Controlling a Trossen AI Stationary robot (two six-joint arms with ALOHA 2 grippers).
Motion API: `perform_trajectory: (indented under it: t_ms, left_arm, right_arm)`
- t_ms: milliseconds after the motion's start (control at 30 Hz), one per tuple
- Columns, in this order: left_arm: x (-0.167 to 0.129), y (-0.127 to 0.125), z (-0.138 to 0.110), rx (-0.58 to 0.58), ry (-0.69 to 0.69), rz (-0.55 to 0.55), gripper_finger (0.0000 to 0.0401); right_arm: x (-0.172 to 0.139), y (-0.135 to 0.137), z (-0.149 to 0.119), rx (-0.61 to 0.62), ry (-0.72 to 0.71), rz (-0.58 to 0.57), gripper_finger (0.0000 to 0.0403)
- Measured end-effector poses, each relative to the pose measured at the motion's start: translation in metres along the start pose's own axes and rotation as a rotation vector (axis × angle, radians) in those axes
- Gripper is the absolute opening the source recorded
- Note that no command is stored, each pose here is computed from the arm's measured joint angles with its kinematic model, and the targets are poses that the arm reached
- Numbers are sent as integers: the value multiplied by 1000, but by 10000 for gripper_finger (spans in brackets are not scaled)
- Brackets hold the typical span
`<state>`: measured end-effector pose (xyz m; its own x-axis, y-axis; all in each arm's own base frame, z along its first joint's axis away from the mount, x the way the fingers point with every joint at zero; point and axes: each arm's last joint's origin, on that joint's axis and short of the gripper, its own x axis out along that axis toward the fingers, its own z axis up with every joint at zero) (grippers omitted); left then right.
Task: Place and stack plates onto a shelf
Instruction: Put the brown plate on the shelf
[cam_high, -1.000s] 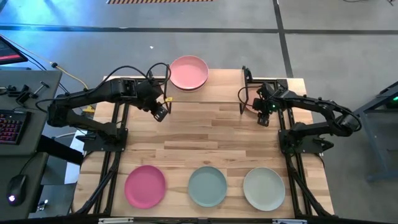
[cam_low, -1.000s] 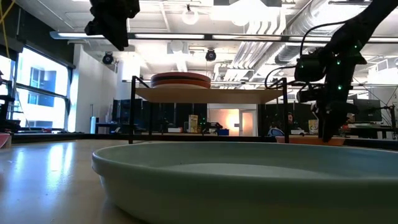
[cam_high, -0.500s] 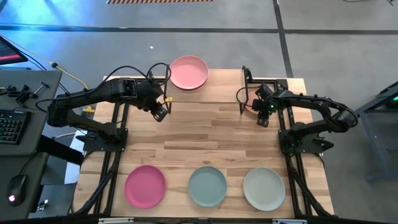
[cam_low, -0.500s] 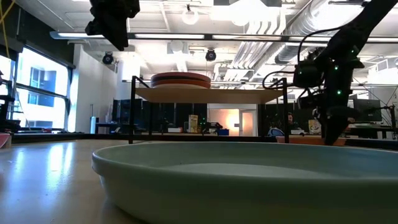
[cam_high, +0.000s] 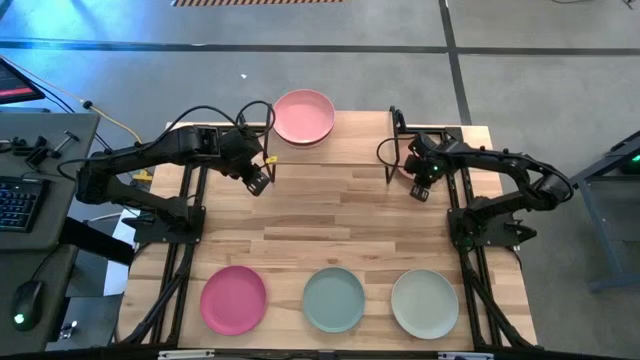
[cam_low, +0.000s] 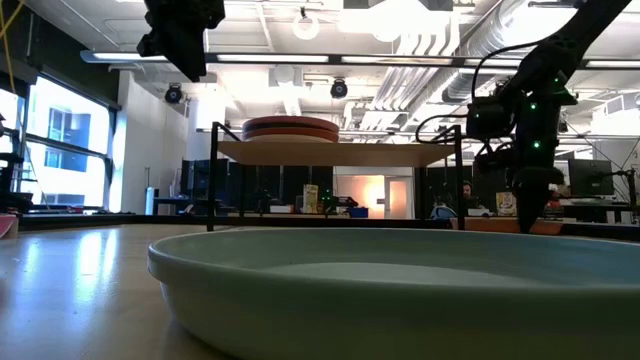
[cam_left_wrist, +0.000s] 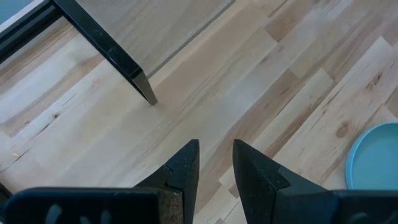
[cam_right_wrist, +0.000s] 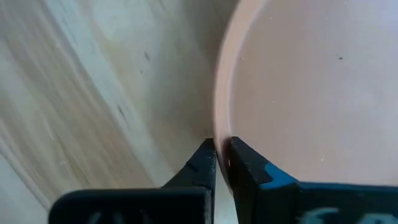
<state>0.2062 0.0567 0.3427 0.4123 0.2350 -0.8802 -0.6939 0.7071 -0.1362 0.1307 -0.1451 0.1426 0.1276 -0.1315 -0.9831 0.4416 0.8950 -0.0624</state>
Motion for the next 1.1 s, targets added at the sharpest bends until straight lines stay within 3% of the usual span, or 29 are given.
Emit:
perform_trajectory:
  t_ms: [533, 1100]
  left_arm:
    - [0, 0, 0, -4, -8, 14, 88]
    - [0, 0, 0, 6, -9, 14, 88]
  right_arm:
    - [-21, -4, 11, 48, 16, 38, 1]
    - [-81, -7, 16, 78, -99, -44, 1]
